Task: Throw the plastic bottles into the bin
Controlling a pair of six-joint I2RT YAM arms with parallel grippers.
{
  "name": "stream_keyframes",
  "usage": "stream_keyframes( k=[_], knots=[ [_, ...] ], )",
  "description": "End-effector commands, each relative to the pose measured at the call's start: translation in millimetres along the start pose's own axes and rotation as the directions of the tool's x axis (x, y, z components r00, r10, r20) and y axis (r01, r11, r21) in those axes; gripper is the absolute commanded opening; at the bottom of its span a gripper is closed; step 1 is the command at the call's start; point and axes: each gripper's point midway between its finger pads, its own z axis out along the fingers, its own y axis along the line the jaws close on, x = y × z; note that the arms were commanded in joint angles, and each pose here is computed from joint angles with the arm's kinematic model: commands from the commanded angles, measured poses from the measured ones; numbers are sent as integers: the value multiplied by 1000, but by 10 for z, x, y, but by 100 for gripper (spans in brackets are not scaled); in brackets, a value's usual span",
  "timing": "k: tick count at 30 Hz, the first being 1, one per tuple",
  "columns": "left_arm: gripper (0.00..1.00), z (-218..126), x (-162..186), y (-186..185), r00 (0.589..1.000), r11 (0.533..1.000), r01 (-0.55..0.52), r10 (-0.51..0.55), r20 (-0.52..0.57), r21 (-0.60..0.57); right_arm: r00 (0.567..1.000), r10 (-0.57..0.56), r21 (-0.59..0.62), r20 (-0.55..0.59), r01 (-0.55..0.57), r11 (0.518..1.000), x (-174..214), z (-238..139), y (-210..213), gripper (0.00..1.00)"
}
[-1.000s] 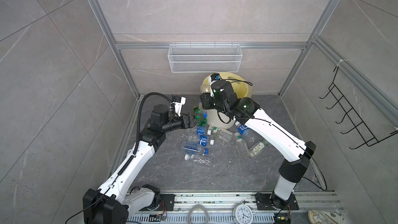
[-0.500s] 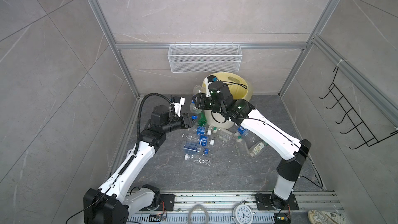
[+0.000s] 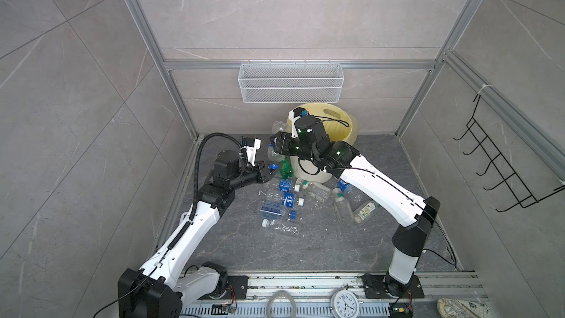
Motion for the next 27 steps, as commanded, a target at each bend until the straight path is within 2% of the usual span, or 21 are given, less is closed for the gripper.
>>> stream_keyframes(
  k=[1,7,9,12,23,27],
  knots=[
    [13,-86,-111,-156,997,997,-73,72,43,28,1000,-18,31,-5,18,999,5,38,-49,69],
    [12,-80,-112,-137,997,997,-73,72,38,16,1000,-29,56,1,29,998,-44,-18,-116,83],
    [12,-70,-109,-123,997,997,-73,73,28,10,999,-43,59,-3,44,997,-55,-31,-109,92],
    [12,-61,-115,-120,997,997,-71,71,25,8,999,-52,50,-11,52,997,-64,-53,-76,99],
    [11,-79,-111,-135,996,996,-90,90,20,4,998,-63,57,-15,63,996,-97,-59,-103,99],
    [11,-113,-129,-175,994,994,-105,104,32,12,998,-54,70,-31,56,996,-44,-5,-147,95]
  ],
)
